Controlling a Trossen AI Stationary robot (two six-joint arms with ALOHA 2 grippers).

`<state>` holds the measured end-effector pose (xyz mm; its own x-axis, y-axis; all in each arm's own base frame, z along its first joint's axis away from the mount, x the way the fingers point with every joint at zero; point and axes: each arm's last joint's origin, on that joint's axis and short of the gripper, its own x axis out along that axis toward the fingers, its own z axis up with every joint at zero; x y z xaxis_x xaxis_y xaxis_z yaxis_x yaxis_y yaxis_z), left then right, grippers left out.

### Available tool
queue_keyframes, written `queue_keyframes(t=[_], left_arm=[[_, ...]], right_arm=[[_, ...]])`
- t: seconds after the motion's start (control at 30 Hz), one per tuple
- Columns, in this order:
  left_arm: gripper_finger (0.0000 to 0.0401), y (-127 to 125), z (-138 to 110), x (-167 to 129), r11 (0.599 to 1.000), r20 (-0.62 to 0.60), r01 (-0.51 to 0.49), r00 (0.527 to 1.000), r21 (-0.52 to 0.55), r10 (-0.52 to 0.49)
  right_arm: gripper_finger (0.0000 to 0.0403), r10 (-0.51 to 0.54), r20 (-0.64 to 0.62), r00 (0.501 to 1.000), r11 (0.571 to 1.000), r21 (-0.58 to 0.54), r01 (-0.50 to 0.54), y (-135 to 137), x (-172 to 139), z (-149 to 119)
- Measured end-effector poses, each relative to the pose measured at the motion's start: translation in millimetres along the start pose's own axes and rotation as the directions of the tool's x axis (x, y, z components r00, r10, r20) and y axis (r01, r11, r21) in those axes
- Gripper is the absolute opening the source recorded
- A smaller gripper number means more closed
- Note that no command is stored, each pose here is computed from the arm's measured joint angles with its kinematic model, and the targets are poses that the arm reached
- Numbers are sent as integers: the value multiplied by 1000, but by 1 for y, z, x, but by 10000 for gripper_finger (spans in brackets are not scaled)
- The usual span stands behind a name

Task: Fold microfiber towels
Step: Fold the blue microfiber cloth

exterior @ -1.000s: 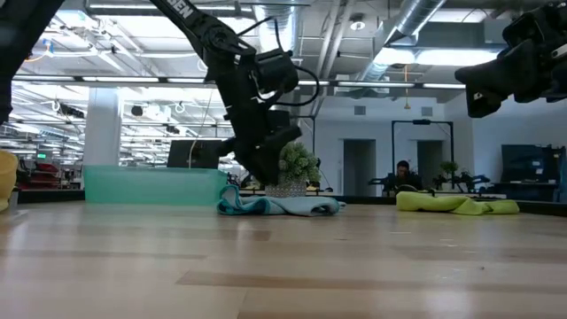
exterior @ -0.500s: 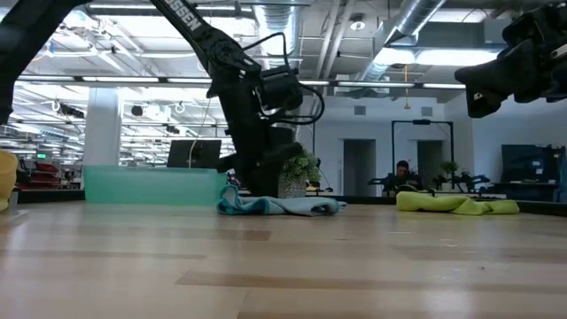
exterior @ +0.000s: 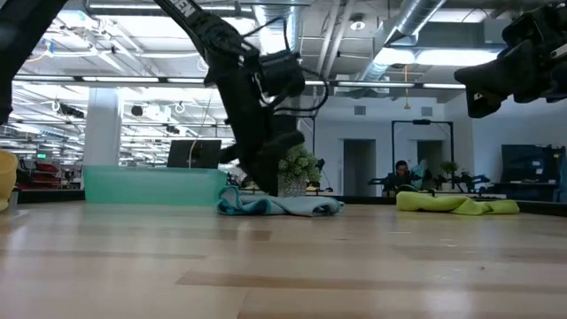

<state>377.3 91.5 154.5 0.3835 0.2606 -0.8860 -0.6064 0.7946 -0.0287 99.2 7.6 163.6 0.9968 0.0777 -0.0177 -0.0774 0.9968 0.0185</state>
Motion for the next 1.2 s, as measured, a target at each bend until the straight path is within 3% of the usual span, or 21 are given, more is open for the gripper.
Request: queue_keyframes(t=[0.33, 0.5, 0.57, 0.7, 0.8, 0.87, 1.0, 1.2], left_arm=[[3, -18, 1, -31, 997, 93, 8, 996, 79, -15], [5, -28, 8, -64, 992, 258, -58, 966, 108, 29], [3, -38, 13, -82, 989, 374, -62, 927, 132, 8], [2, -62, 21, -125, 975, 590, -15, 798, 220, -121], [4, -80, 19, -148, 948, 666, 15, 709, 317, -234], [4, -92, 13, -155, 917, 654, 45, 687, 397, -317], [4, -117, -8, -144, 857, 553, 112, 720, 504, -419], [4, -162, -51, -95, 783, 367, 204, 795, 587, -482]], right_arm=[[33, 0, 1, 1000, 1000, 0, 0, 0, 0, 0], [33, 0, 0, 1000, 1000, 0, 0, 0, 0, 0], [33, 0, 0, 1000, 1000, 0, 0, 0, 0, 0], [33, 1, 0, 1000, 1000, 0, -1, 0, 0, 0], [33, 1, 0, 1000, 1000, 0, -1, 0, 0, 0], [33, 1, 0, 1000, 1000, 0, -1, 0, 0, 0], [33, 1, 0, 1000, 1000, 0, -1, 0, 0, 0], [33, 1, 0, 1000, 1000, 0, -1, 0, 0, 0]])
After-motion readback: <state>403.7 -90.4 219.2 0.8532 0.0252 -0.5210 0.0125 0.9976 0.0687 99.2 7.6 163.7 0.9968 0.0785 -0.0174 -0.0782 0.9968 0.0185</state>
